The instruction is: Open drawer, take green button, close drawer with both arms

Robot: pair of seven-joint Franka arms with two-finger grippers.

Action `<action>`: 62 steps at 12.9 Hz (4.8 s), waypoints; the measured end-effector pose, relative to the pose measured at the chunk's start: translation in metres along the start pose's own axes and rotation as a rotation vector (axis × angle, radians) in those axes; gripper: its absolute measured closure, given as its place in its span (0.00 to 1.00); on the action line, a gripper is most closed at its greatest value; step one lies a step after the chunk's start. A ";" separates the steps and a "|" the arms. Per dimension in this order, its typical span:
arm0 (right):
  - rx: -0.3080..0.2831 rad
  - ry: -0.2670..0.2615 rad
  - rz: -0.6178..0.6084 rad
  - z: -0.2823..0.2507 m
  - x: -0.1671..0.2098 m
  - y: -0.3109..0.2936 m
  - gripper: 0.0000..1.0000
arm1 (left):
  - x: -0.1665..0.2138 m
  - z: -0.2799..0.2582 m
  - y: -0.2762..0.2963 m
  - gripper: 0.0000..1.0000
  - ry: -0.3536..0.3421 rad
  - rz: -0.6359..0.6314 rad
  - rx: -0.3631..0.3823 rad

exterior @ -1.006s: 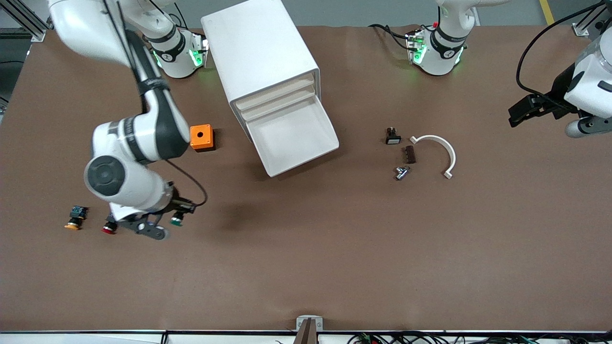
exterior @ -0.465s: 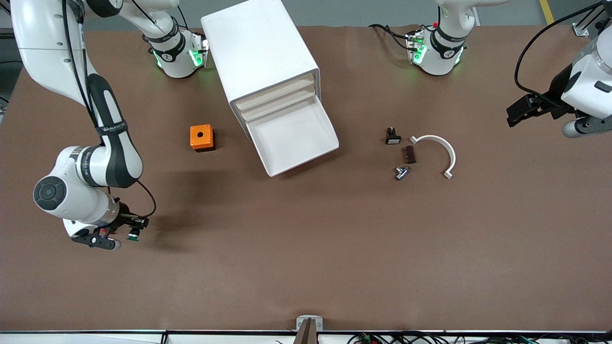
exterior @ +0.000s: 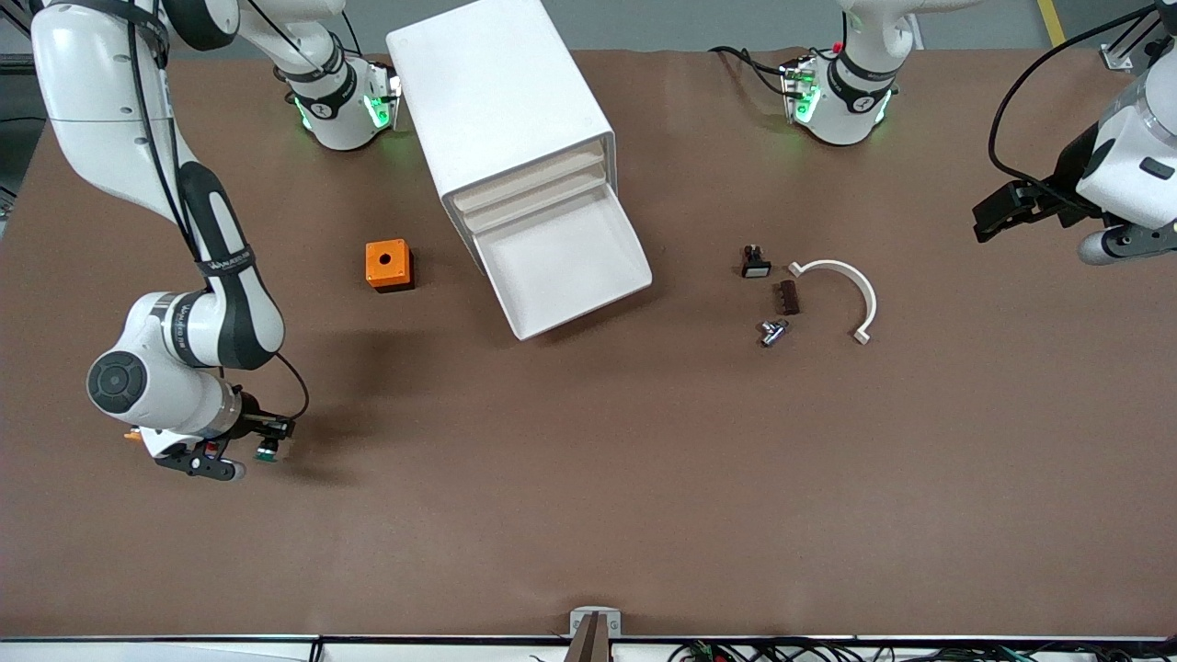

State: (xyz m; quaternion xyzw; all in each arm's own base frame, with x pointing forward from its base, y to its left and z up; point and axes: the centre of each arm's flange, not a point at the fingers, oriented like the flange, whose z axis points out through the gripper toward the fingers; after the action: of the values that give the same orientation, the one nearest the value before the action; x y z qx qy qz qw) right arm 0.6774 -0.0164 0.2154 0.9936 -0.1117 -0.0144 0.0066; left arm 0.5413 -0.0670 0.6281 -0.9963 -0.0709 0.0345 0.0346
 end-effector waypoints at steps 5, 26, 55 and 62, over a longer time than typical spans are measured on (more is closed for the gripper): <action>-0.004 -0.022 -0.001 0.011 -0.006 0.001 0.59 | -0.002 0.001 0.001 0.00 -0.011 0.002 0.003; 0.015 -0.039 -0.073 -0.140 -0.004 0.001 0.00 | 0.046 0.248 0.224 0.00 0.013 -0.128 -0.168; 0.005 -0.017 -0.136 -0.385 -0.063 0.050 0.00 | -0.187 0.363 0.493 0.00 -0.371 -0.470 -0.129; 0.024 -0.025 -0.143 -0.430 -0.105 0.054 0.00 | -0.214 0.378 0.503 0.00 -0.448 -0.495 -0.105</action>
State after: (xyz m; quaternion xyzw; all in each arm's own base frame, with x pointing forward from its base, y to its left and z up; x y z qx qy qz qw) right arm 0.5758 -0.0411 0.6486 0.9988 -0.0408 -0.0258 -0.0077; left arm 0.3724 -0.5701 0.2281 -0.9170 -0.3181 0.2394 -0.0261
